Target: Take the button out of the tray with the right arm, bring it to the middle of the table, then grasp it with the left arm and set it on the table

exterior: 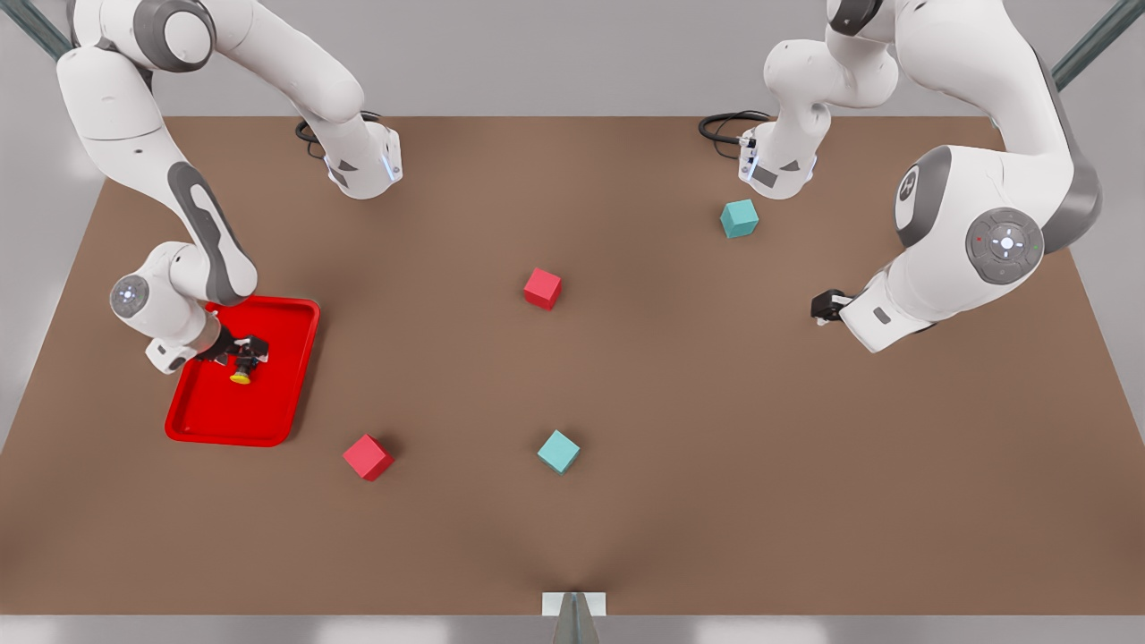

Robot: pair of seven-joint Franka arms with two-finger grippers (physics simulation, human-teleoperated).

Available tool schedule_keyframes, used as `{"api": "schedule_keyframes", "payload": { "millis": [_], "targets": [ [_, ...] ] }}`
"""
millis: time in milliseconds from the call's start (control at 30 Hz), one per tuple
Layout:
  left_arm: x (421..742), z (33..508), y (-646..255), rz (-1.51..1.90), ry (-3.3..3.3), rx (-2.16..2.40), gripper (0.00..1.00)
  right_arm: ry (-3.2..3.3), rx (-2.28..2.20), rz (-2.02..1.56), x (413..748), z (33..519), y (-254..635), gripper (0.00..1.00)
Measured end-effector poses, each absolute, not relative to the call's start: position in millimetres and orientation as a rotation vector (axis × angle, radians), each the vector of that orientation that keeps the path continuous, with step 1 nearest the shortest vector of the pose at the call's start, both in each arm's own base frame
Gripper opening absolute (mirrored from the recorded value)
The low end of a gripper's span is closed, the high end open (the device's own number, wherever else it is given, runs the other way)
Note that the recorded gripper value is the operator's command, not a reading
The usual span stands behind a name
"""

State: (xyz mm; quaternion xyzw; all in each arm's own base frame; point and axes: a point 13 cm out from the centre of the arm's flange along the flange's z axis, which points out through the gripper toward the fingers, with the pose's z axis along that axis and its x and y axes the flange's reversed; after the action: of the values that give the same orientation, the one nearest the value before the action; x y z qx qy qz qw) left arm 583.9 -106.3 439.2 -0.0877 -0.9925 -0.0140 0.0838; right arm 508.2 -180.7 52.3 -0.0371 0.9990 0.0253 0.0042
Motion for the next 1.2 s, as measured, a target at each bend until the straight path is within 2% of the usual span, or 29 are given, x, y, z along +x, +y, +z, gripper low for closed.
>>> {"api": "schedule_keyframes", "payload": {
  "millis": [200, 233, 300, 967, 1000, 1033, 1067, 1200],
  "targets": [
    [584.4, 437.8, -106.1, -0.043, -2.96, -0.262, 1.0, 3.106, -0.158, 0.062, 510.3, 52.8, -189.7, 1.0],
    [584.3, 437.7, -106.3, -0.043, -2.96, -0.262, 1.0, 3.104, -0.165, 0.061, 510.7, 52.9, -189.9, 0.82],
    [584.7, 436.7, -106.3, -0.043, -2.958, -0.261, 1.0, 3.101, -0.179, 0.06, 511.1, 53.1, -190.1, 0.81],
    [586.3, 427.6, -106.6, -0.045, -2.944, -0.259, 1.0, 3.11, -0.258, 0.087, 506.2, 37.9, -184.0, 0.8],
    [586.4, 427.7, -106.6, -0.045, -2.945, -0.259, 1.0, 3.11, -0.26, 0.087, 506.2, 37.8, -183.9, 0.7],
    [586.5, 427.8, -106.6, -0.045, -2.945, -0.259, 1.0, 3.11, -0.262, 0.087, 506.4, 37.7, -184.0, 0.55],
    [586.5, 427.7, -106.6, -0.045, -2.945, -0.259, 1.0, 3.109, -0.264, 0.087, 506.5, 37.8, -183.9, 0.46],
    [586.6, 427.6, -106.6, -0.045, -2.945, -0.259, 1.0, 3.106, -0.274, 0.091, 506.8, 38.1, -184.2, 0.42]
  ]
}}
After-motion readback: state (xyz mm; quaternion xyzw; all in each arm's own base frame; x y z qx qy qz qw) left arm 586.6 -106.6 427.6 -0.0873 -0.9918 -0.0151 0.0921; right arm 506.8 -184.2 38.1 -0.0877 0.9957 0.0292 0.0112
